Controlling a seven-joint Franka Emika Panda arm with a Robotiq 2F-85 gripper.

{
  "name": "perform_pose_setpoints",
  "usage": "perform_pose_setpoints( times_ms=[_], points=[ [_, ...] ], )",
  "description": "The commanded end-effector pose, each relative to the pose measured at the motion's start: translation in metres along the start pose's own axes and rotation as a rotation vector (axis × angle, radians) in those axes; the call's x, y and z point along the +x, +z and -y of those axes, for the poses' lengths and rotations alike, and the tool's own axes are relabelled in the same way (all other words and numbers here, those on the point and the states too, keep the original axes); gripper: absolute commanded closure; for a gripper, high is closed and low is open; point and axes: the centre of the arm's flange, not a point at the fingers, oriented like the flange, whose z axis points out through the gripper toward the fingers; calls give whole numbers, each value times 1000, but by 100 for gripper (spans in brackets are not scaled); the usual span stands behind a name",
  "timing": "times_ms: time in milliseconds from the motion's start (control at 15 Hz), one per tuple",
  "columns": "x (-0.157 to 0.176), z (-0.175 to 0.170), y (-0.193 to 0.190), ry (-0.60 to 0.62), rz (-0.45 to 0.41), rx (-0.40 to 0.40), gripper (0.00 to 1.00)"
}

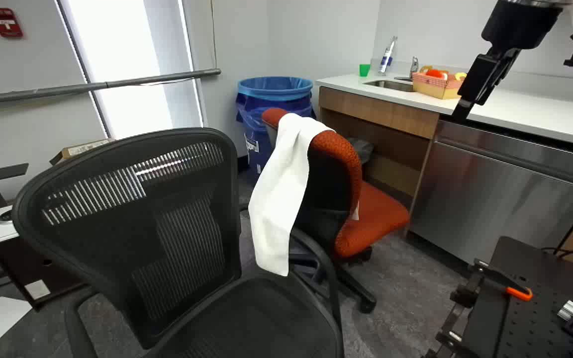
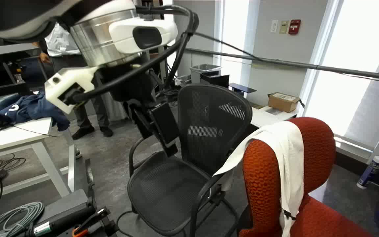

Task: Pick the cloth on the backrest of the brown chair and put it on the black chair

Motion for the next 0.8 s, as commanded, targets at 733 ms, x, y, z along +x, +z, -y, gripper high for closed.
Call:
perform_pose_setpoints(
  times_ms=[733],
  points=[
    [6,0,1,-1,-8,-5,0]
  ],
)
